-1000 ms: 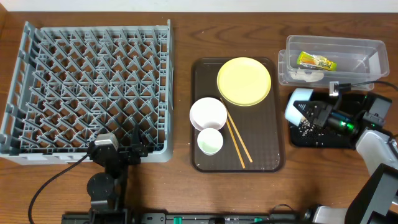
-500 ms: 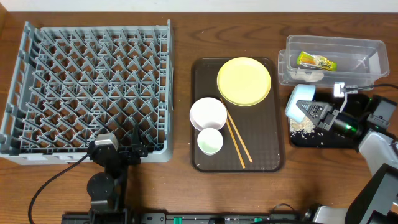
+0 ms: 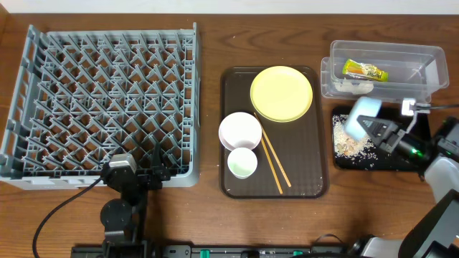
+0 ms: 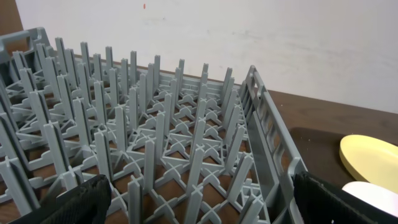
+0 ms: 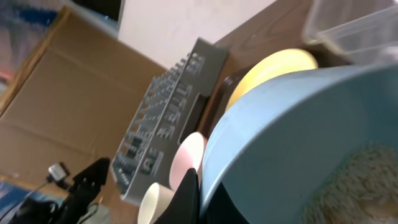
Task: Sort waste into correct bins and load items into the dishwasher rack
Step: 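Tip the blue bowl over the black tray to dump the rice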
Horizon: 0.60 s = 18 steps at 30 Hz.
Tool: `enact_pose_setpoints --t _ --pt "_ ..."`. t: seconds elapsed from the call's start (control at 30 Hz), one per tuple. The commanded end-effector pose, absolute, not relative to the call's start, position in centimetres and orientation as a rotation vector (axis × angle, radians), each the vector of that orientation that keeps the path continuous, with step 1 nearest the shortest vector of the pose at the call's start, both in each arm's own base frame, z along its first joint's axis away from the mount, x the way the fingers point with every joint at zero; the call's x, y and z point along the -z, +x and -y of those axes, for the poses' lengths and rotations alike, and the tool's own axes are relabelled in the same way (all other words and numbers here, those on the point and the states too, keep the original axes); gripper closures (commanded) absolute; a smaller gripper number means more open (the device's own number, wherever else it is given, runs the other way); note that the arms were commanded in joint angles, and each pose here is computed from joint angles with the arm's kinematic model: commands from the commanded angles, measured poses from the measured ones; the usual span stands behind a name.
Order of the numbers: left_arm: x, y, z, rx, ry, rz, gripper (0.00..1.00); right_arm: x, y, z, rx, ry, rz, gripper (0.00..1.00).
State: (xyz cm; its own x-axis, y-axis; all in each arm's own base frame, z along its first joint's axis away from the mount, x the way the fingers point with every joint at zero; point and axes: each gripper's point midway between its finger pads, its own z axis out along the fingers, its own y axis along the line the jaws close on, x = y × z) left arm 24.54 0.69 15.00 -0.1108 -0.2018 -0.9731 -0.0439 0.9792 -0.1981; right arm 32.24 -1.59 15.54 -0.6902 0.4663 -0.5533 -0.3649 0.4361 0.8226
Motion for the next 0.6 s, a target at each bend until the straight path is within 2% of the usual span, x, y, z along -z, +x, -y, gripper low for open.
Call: enact_pose_setpoints --t 0.0,0.2,0.5,0.57 --pt "-13.4 24.5 -0.4 0.148 -0.182 -1.731 0.05 -16.6 31.6 2.8 -1.336 0.066 -1.836 0.99" --pt "-13.4 24.5 -0.4 0.148 -0.182 -1.731 0.05 -17.6 31.1 2.7 -1.361 0.001 -1.765 0.99" --pt "-13.4 24.5 -0.4 0.148 -0.182 -1.731 0.05 -15.3 32.0 3.8 -1.282 0.154 -1.9 0.99" --pt "-13.4 24.5 -0.4 0.148 -0.182 -1.731 0.05 -17.3 31.2 2.9 -1.351 0.027 -1.787 0.99"
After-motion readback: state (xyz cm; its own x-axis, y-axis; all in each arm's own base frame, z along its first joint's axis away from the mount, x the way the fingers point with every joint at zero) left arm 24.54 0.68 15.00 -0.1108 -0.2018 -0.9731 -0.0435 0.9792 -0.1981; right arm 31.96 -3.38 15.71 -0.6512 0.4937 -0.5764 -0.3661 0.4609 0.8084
